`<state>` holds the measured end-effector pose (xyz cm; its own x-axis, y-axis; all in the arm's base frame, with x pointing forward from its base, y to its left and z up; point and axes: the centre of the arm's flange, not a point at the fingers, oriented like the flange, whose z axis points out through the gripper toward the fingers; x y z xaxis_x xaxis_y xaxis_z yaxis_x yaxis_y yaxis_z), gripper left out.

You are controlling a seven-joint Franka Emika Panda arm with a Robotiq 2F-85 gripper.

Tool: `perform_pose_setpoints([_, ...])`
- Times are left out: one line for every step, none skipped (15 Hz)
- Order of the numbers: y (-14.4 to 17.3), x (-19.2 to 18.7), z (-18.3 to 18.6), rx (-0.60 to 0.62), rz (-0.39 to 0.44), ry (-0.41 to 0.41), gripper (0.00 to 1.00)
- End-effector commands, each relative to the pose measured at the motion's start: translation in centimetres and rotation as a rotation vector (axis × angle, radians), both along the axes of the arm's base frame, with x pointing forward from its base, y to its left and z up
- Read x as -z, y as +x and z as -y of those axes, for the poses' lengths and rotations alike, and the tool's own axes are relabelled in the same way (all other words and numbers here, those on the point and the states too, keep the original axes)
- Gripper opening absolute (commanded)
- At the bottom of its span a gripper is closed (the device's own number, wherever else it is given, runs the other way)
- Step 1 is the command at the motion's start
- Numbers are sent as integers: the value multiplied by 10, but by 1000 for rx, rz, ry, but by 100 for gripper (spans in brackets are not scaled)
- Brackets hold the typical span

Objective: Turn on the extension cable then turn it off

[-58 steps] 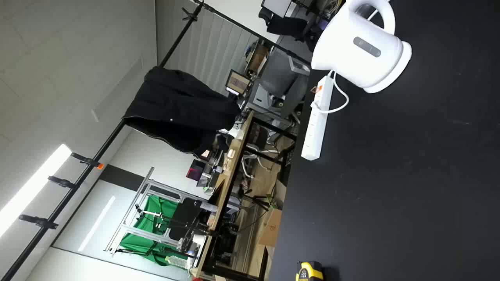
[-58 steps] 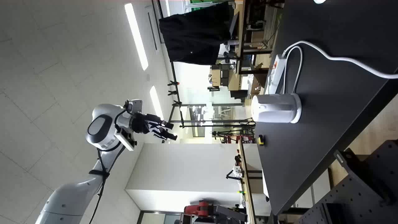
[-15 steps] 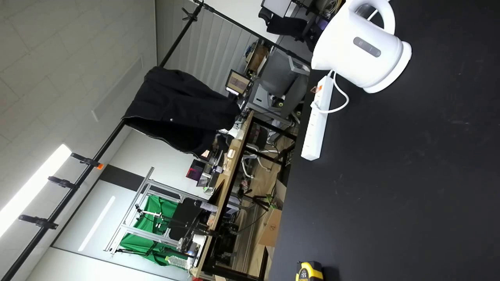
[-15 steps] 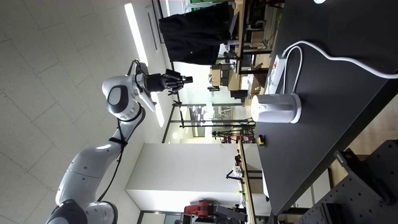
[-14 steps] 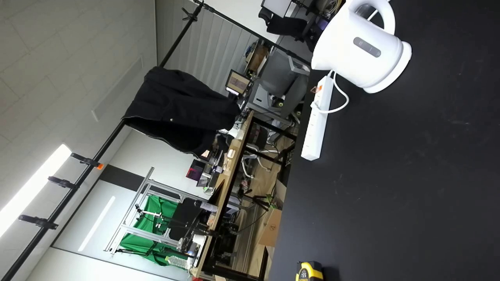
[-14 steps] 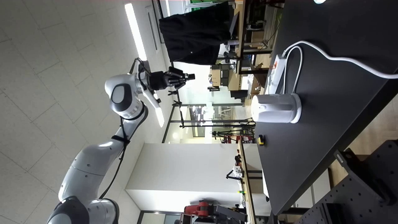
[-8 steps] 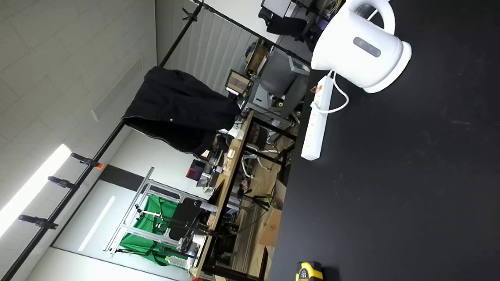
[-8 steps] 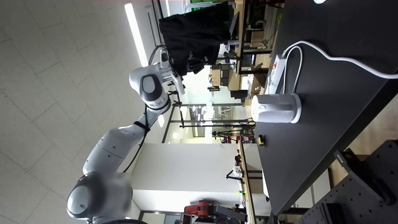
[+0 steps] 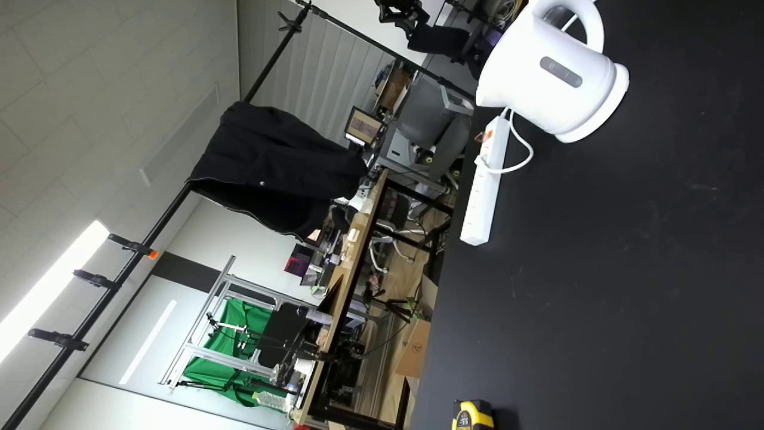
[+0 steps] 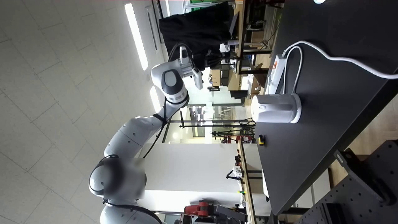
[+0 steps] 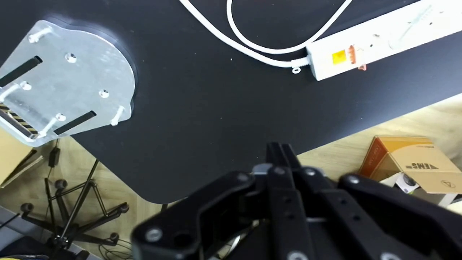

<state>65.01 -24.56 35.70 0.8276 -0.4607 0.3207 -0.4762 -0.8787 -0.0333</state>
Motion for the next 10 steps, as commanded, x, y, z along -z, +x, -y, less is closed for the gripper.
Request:
perform_pose_setpoints([0, -1, 1, 1, 3, -1, 1])
perform_pose_setpoints([1, -3, 1, 2, 6, -3, 1])
perform_pose_setpoints([1, -4, 2, 2, 8, -4, 1])
perform_pose_setpoints([2, -5, 2, 2, 9, -4, 1])
perform_pose_setpoints([2, -5, 2, 2, 10, -4, 1])
perform_pose_setpoints([2, -5, 2, 3, 10, -4, 1])
perform_pose_setpoints([2, -5, 2, 3, 10, -4, 1])
perform_pose_setpoints([2, -5, 2, 3, 10, -4, 1])
perform_pose_setpoints([2, -5, 2, 3, 10, -4, 0])
perform_pose_setpoints([6, -2, 1, -7, 14, 0, 0])
